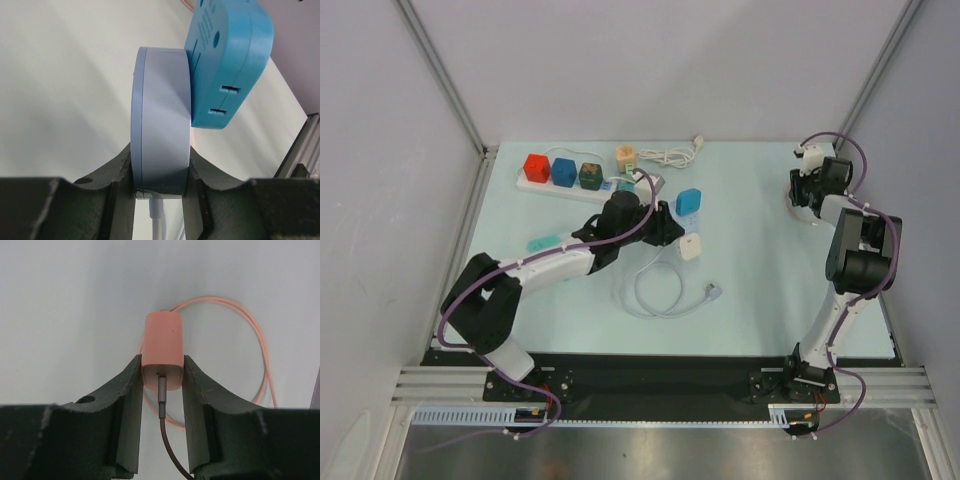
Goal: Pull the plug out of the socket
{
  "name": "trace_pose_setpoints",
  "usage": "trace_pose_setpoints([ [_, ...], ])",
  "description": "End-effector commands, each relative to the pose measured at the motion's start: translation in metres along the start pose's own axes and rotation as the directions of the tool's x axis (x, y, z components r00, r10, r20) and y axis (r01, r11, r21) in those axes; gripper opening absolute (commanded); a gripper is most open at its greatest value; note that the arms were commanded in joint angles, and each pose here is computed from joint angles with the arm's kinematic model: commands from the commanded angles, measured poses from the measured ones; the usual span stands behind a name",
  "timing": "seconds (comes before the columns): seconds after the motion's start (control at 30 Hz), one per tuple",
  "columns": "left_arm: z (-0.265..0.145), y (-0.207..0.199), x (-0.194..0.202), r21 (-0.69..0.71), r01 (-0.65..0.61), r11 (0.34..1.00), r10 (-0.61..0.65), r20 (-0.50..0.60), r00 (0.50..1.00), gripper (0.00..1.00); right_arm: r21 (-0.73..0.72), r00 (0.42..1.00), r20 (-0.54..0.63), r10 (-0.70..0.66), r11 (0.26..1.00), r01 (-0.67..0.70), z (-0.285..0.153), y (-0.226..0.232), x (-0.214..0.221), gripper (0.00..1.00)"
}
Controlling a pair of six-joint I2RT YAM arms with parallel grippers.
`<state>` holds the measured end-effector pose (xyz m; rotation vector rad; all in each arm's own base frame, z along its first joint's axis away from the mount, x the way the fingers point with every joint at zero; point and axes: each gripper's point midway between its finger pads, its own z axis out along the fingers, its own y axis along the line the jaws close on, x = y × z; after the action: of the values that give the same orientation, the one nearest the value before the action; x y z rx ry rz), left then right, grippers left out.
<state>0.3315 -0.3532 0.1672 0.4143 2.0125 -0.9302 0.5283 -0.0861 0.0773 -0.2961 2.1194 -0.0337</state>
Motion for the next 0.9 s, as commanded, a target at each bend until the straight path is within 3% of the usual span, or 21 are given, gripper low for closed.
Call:
trace_pose_setpoints([
  [0.0,-0.003,-0.022,-0.037,0.113,0.02,0.993,-0.034,0.122,0.992,0.0,0.046,0.999,0.025,-0.043,0.998,0.042,0.011,-0.012,-0.013,0.09],
  [0.17,-0.004,-0.027,-0.037,0.141,0.049,0.989,-0.067,0.128,0.99,0.0,0.063,1.0,-0.026,-0.019,0.998,0.02,0.017,-0.019,0.001,0.21],
  [0.27,-0.006,-0.029,-0.035,0.151,0.058,0.987,-0.077,0.125,0.989,0.0,0.059,1.0,-0.022,-0.003,0.998,0.004,0.012,-0.021,-0.001,0.42],
  [0.3,-0.006,-0.029,-0.034,0.15,0.059,0.987,-0.077,0.121,0.99,0.0,0.061,1.0,-0.019,0.0,0.998,0.001,0.01,-0.021,-0.003,0.42],
  [0.4,-0.008,-0.028,-0.032,0.151,0.068,0.986,-0.087,0.119,0.989,0.0,0.054,1.0,0.017,0.009,0.998,-0.01,-0.007,-0.024,-0.02,0.62],
  [0.43,-0.009,-0.03,-0.032,0.156,0.069,0.985,-0.089,0.12,0.989,0.0,0.047,1.0,0.024,0.014,0.999,-0.015,-0.012,-0.022,-0.022,0.73],
  [0.6,-0.011,-0.032,-0.032,0.17,0.106,0.98,-0.129,0.131,0.983,0.0,0.007,0.997,0.079,0.009,1.0,-0.01,-0.049,-0.012,-0.051,0.89],
  [0.63,-0.011,-0.032,-0.032,0.174,0.113,0.978,-0.136,0.131,0.982,0.0,-0.042,0.993,0.115,-0.009,0.999,0.014,-0.066,-0.001,-0.068,0.91],
  [0.7,-0.013,-0.035,-0.033,0.19,0.132,0.973,-0.159,0.135,0.978,0.0,-0.168,0.995,0.093,-0.039,0.984,0.054,-0.085,0.028,-0.06,0.93],
  [0.8,-0.015,-0.04,-0.034,0.222,0.156,0.962,-0.191,0.147,0.971,0.0,-0.459,0.992,0.123,-0.002,0.886,0.059,-0.133,0.094,-0.059,0.94],
  [0.87,-0.017,-0.046,-0.039,0.256,0.173,0.951,-0.22,0.167,0.961,0.0,-0.627,0.985,0.167,0.055,0.776,0.063,-0.172,0.141,-0.067,0.94],
])
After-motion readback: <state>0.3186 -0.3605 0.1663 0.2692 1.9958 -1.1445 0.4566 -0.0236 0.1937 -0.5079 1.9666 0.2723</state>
